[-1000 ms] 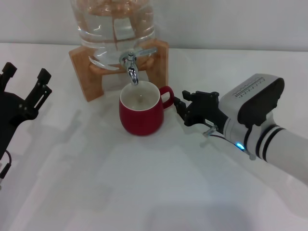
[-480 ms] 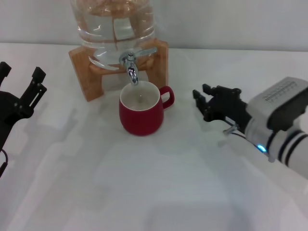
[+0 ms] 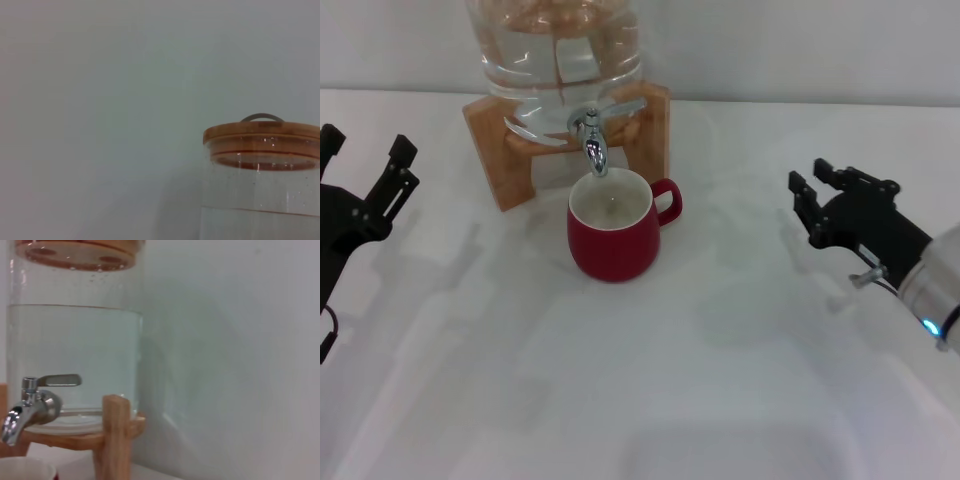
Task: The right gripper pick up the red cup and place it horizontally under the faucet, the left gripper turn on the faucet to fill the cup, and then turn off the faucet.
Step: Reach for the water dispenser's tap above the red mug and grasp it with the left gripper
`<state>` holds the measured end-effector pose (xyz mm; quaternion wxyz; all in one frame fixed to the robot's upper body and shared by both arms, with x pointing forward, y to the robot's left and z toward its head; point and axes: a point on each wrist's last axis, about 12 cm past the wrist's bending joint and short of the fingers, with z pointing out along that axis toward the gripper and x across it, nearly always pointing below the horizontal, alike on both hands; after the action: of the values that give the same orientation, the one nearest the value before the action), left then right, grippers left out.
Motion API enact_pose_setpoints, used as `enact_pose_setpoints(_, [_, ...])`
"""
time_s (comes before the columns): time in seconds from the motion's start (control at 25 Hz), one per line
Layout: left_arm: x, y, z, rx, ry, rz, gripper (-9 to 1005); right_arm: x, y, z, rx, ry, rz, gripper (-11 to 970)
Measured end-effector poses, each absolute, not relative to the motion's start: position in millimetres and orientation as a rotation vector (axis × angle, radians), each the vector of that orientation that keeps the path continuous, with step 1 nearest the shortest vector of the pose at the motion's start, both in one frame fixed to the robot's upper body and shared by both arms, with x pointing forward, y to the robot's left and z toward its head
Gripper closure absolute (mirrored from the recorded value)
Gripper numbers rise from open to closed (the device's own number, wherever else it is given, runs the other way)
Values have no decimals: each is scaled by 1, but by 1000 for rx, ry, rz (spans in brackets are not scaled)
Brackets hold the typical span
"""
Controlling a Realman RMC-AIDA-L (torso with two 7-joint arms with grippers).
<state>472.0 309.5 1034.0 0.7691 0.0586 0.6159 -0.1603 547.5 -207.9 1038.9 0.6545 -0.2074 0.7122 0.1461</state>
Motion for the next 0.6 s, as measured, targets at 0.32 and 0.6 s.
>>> enact_pose_setpoints(0.32, [473, 309, 1034, 129, 1337, -348, 122, 537, -223, 1029, -405, 1600, 349, 553])
enact_pose_setpoints(0.6, [474, 309, 1034, 130, 1336, -348, 122, 525, -233, 1030, -374, 1527, 365, 250])
